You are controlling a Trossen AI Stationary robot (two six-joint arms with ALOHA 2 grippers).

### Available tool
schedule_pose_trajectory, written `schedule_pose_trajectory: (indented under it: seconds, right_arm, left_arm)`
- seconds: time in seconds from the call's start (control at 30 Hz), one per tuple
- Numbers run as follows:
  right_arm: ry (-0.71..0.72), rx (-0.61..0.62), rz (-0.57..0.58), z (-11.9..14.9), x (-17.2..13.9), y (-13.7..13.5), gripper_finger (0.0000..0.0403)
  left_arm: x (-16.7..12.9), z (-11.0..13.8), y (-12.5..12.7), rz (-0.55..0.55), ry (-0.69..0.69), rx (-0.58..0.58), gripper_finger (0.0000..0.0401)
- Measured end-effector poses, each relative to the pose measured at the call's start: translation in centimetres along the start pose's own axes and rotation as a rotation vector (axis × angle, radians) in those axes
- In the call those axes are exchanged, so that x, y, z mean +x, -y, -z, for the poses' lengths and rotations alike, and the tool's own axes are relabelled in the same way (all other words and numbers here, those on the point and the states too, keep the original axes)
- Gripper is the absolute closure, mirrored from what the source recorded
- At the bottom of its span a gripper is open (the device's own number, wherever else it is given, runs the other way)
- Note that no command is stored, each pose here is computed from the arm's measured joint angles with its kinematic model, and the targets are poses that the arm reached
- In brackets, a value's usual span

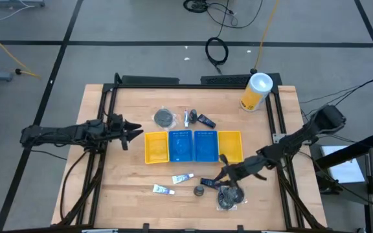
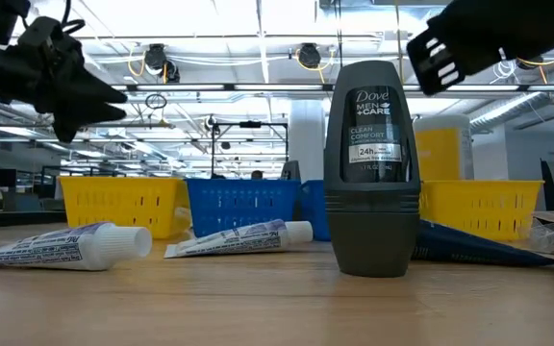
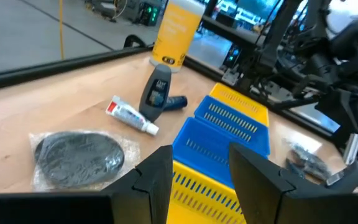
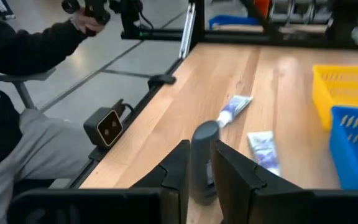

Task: Pick & Place Travel size toiletries
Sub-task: Put the deodorant into the left yellow bin

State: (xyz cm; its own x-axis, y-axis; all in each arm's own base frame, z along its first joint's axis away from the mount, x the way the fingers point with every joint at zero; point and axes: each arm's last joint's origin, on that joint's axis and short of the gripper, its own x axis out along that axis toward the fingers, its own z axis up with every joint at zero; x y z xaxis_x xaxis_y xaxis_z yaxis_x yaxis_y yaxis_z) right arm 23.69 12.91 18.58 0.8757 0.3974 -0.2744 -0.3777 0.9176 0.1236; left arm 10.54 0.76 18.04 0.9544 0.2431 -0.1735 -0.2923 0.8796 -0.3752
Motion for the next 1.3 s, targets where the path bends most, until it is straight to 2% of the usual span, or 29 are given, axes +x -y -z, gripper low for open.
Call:
schedule_pose_trajectory:
  seconds: [0.17, 0.43, 0.6, 0.83, 1.2, 1.3]
  right_arm:
    - [-0.018, 0.022, 0.006, 0.0, 1.3, -0.1, 0.032]
    - [-0.021, 0.036, 0.005, -0.2, 1.6, -0.2, 0.0207]
    - [-0.012, 0.049, 0.052, -0.1, 1.5, -0.9, 0.0163]
    - [0.007, 0.076, 0.086, 0.2, 1.7, -1.6, 0.0149]
    - [-0.059, 0.019, 0.116, 0.8, 5.6, -1.7, 0.0149]
    - [-0.095, 0.006, 0.155, 1.1, 6.2, -1.6, 0.0149]
  left_arm:
    - [0.7, 0.0, 0.2, -0.003, -0.007, 0.008, 0.0244]
    - [1.6, 0.0, 0.4, -0.005, -0.014, 0.017, 0.0244]
    - [1.9, 0.1, 0.5, -0.01, -0.025, 0.021, 0.0244]
    - [2.1, -0.2, 0.7, 0.007, 0.01, 0.037, 0.0244]
    - [2.1, -0.3, 0.7, 0.014, 0.025, 0.047, 0.0244]
    - [2.1, -0.3, 0.7, 0.015, 0.024, 0.047, 0.0244]
